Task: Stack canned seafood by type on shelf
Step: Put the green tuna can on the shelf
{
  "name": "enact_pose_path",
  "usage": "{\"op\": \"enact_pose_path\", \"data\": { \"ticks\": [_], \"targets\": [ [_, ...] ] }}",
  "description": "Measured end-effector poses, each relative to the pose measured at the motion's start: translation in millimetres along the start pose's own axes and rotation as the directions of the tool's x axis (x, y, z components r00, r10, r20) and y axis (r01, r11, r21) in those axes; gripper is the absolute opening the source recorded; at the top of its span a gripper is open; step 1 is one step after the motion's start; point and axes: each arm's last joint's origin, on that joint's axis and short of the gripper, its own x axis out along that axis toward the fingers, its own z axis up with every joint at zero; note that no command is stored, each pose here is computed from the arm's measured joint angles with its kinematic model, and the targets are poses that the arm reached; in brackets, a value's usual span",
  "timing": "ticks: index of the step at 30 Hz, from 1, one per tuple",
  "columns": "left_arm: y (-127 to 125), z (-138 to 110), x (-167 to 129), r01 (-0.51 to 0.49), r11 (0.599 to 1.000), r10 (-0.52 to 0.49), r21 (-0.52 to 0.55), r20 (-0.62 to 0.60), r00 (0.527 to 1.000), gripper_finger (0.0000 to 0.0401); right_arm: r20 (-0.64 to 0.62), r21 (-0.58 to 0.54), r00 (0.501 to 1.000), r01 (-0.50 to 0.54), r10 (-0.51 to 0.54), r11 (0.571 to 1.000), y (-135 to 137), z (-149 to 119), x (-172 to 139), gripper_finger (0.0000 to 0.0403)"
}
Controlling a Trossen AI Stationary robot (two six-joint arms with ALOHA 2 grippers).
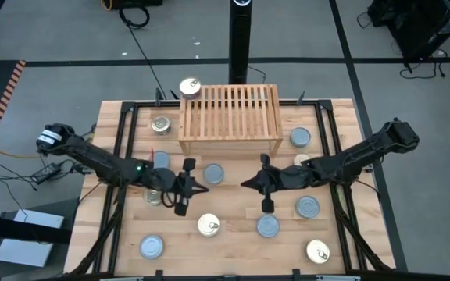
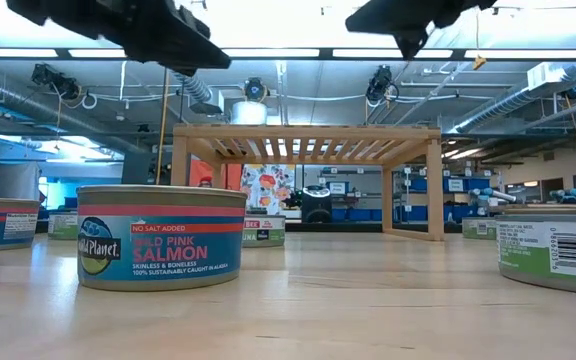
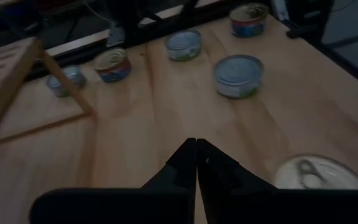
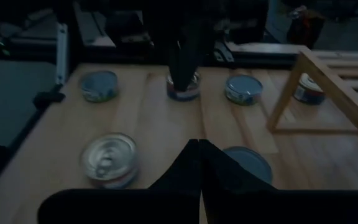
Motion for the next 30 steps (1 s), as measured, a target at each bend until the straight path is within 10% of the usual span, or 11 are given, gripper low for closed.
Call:
{"op": "enact_pose_path", "data": {
  "ticks": [30],
  "targets": [
    [-32.6, -18.5, 17.9, -0.012, 0.998, 0.006, -0.057, -0.11, 0.994, 0.0019, 0.124, -0.005, 0.992, -0.018, 0.019, 1.0, 9.3, 11.4, -3.8, 0.0008]
  ]
}}
